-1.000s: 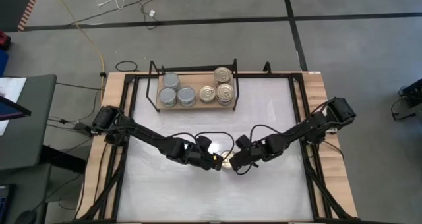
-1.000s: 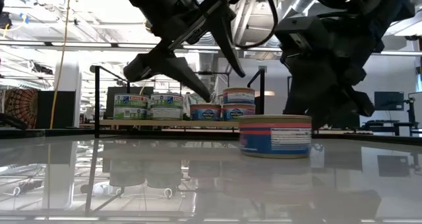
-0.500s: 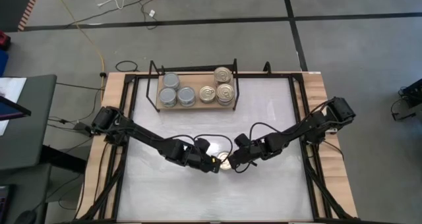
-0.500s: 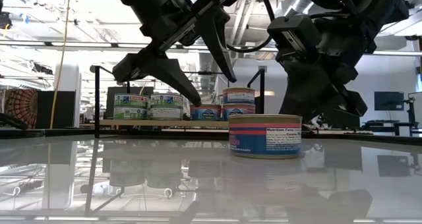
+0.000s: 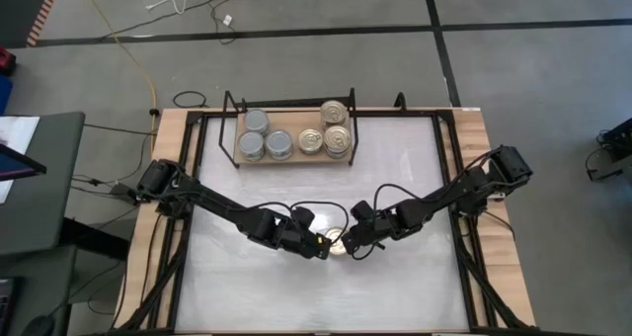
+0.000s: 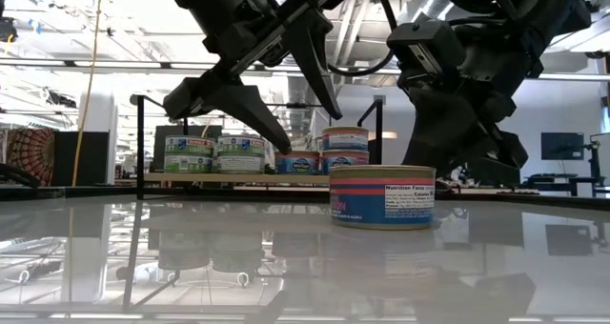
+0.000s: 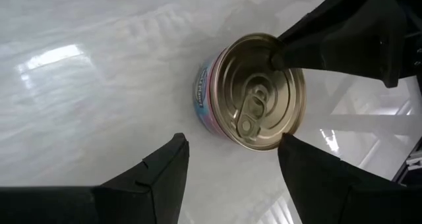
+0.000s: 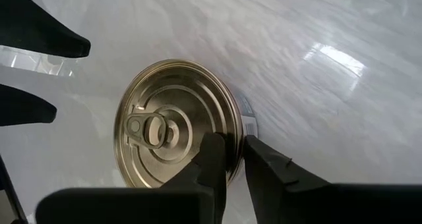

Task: Stack canned seafood by type on shelf
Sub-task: Stack the blue tuna can on top of the blue tuna can on the shelf

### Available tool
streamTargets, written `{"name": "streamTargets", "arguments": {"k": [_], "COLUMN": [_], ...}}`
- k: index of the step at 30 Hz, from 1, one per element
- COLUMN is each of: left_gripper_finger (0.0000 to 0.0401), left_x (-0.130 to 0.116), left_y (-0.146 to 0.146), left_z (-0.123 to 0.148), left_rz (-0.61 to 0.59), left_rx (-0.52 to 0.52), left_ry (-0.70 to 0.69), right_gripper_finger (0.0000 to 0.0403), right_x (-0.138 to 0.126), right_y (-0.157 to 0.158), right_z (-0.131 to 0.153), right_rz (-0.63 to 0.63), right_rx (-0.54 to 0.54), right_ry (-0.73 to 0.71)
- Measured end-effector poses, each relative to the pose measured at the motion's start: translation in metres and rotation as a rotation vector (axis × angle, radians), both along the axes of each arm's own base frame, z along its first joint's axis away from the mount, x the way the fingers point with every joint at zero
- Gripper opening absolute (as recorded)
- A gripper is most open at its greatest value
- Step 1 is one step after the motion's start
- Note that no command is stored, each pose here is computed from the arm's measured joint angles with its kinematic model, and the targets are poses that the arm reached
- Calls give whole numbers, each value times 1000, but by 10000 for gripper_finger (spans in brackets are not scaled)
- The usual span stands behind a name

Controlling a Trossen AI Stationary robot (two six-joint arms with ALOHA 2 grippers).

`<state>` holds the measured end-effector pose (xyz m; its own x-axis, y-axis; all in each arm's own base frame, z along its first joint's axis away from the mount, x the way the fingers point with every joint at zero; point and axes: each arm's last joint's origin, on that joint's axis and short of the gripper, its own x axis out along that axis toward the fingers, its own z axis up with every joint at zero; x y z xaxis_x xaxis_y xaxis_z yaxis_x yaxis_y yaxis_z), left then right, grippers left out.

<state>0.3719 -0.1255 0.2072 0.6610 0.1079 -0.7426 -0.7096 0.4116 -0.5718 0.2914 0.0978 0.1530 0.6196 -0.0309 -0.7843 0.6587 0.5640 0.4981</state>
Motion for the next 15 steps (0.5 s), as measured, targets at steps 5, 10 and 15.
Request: {"name": "streamTargets", "arguments": {"k": [5, 10, 15], "left_gripper_finger": [222, 222, 222], "left_x": [0, 0, 1], "left_y": [0, 0, -1], "left_z": [0, 0, 1], "left_rz": [2, 6, 6], "left_rx": [2, 7, -40], "left_ry": [-1, -3, -17], "right_gripper_finger": [79, 79, 79], "right_x": [0, 0, 0], "right_y": [0, 0, 0], "right_z": [0, 0, 0], "right_rz": [2, 3, 12], "right_rx": [0, -1, -7], "right_ry": [-3, -4, -3]}}
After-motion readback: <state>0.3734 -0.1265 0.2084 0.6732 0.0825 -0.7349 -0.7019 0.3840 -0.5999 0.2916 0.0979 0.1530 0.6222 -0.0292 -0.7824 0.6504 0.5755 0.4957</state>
